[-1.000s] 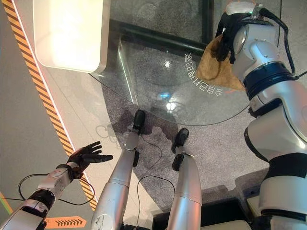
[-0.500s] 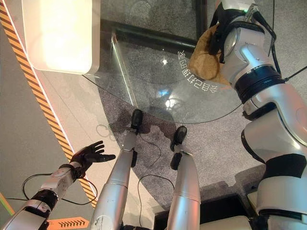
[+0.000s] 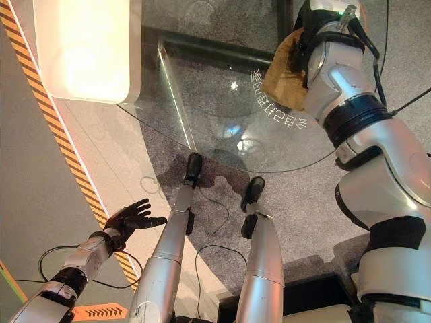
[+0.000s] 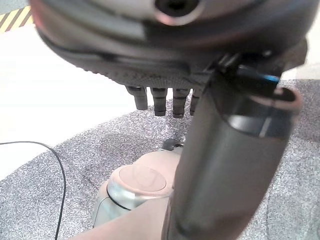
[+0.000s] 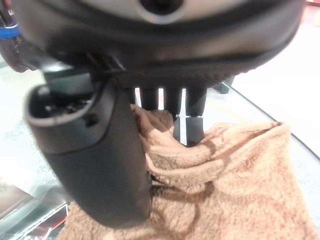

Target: Wipe the table with a cloth and put it in the basket.

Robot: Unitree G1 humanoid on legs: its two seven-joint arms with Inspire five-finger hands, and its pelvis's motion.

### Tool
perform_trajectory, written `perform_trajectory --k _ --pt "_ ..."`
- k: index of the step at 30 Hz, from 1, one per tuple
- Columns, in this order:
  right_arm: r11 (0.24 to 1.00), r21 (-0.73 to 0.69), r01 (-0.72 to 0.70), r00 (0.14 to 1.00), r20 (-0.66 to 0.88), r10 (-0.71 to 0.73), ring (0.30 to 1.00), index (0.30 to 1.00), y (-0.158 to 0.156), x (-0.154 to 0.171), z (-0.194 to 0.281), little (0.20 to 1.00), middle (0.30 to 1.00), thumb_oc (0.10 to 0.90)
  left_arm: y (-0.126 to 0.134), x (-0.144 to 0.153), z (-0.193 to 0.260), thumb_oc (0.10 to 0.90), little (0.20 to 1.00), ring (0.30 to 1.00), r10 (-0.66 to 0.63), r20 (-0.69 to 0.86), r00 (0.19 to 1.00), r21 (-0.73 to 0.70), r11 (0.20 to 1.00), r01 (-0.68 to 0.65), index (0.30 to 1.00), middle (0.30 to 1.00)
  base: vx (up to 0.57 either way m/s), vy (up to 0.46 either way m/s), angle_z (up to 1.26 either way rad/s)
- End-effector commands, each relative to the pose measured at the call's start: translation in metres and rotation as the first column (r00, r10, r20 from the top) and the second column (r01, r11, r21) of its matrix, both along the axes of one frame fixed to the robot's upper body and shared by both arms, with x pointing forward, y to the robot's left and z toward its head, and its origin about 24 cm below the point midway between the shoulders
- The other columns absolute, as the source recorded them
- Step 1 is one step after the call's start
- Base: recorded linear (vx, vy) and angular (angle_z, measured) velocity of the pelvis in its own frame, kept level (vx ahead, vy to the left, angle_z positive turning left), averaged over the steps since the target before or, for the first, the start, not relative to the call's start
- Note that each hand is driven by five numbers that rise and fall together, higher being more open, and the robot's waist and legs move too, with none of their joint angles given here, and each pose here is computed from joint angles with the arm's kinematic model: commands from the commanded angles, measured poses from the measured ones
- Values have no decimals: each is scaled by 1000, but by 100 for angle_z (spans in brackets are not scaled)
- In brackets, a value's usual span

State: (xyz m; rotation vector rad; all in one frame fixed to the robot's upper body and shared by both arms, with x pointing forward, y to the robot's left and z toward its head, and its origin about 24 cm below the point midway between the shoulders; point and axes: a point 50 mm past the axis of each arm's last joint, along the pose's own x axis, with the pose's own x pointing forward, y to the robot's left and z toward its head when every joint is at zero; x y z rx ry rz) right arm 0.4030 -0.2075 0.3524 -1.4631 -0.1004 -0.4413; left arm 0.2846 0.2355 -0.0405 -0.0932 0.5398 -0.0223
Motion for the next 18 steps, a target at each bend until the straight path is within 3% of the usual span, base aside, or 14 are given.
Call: perform_trajectory --k 1,18 --pt "921 -79 -381 904 178 389 300 300 104 -14 29 200 300 100 11 -26 -19 800 900 900 27 -74 997 29 999 -25 900 900 0 0 0" --pt "809 -180 -559 791 177 586 300 300 154 -32 24 200 300 100 9 -30 -22 800 900 900 7 -79 997 34 999 -5 900 900 1 -1 2"
